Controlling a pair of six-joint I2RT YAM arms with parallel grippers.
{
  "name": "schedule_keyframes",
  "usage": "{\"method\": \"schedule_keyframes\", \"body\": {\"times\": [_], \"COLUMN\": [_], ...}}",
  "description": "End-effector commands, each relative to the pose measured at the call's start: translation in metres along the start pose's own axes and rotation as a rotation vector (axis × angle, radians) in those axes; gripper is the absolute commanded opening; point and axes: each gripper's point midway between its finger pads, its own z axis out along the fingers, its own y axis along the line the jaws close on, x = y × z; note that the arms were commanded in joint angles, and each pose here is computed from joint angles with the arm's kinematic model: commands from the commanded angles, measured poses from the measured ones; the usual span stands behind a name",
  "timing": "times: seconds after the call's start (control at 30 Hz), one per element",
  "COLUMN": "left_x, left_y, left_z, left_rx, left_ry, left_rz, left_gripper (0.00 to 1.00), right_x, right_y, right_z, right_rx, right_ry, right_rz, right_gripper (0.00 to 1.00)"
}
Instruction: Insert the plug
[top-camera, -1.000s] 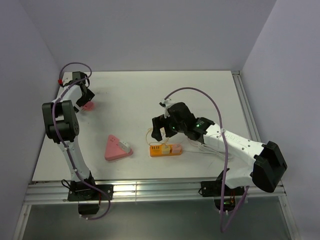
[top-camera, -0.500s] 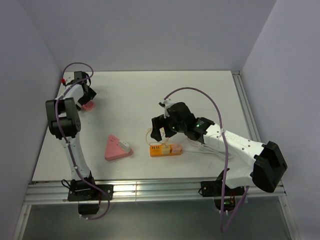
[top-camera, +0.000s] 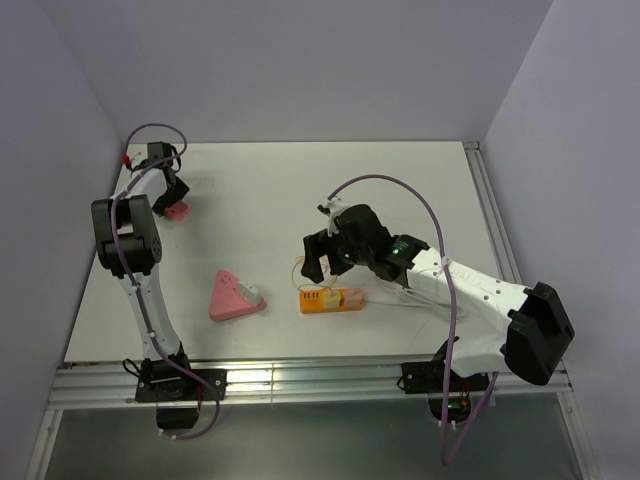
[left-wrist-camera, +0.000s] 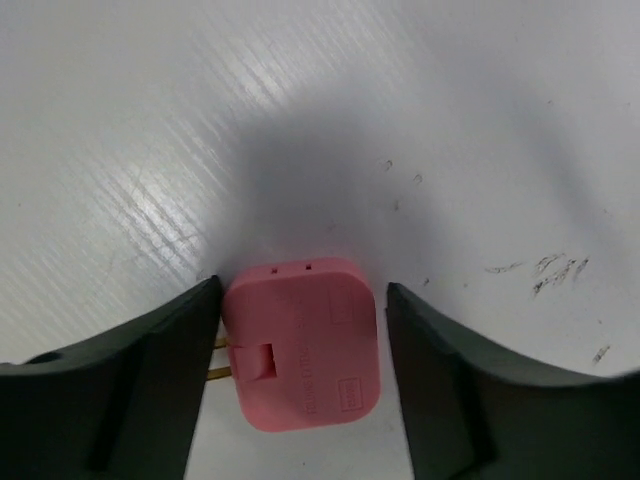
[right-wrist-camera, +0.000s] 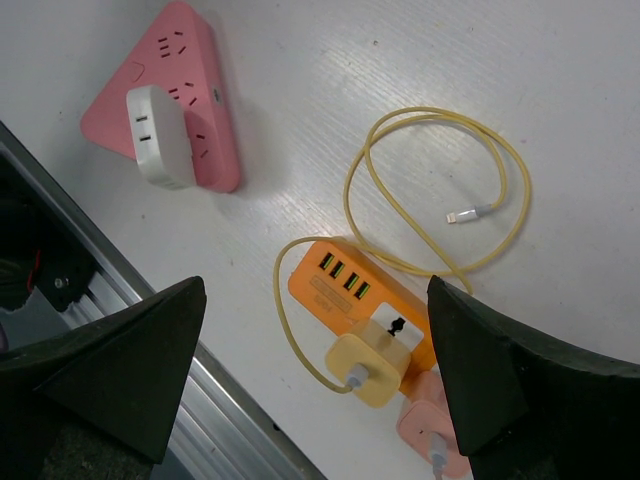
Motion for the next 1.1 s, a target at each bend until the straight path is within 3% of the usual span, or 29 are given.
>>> {"method": "schedule_keyframes", "body": {"times": [0.0,0.03,0.1,0.13,0.2,0.27,0.4,0.5,0.63,0.87,1.07], "left_x": [0.002,0.005,0.006,0.007,0.006,0.003,-0.021,-0.010,0.001,0.080,0.134], "left_y": [-0.008,-0.010,-0.011,-0.012,-0.017,-0.022,-0.034,-0.034,-0.032,-0.035,-0.020], "left_z": [0.000,0.001,0.001,-0.003,-0.011,-0.030,-0.100,-0.138,-0.224,-0.343,-0.388], "left_rx": [0.057,0.067,0.082,0.100,0.135,0.191,0.363,0.451,0.643,0.928,1.024], "left_ry": [0.012,0.022,0.035,0.044,0.043,0.050,-0.019,-0.033,-0.077,-0.018,0.026], "left_rz": [0.002,0.013,0.014,0.014,0.014,0.007,0.004,0.038,0.078,0.042,-0.018], "left_gripper": [0.67,0.56,0.44,0.33,0.24,0.00,0.00,0.00,0.00,0.00,0.00], "right_x": [-0.023,-0.023,-0.023,-0.022,-0.023,-0.024,-0.035,-0.041,-0.053,-0.092,-0.120], "right_y": [0.009,0.011,0.011,0.011,0.012,0.014,0.031,0.040,0.053,0.090,0.113], "right_z": [-0.007,-0.008,-0.010,-0.010,-0.010,-0.010,-0.013,-0.013,-0.015,-0.017,-0.015], "right_rx": [-0.030,-0.036,-0.038,-0.038,-0.043,-0.052,-0.121,-0.157,-0.202,-0.379,-0.404], "right_ry": [-0.062,-0.064,-0.065,-0.064,-0.060,-0.057,-0.055,-0.041,-0.045,-0.168,-0.282], "right_rz": [-0.007,-0.007,-0.004,-0.001,0.001,0.007,0.015,0.021,0.030,0.093,0.121], "right_gripper": [0.98,0.98,0.98,0.98,0.97,0.97,0.97,0.96,0.96,0.95,0.92]}}
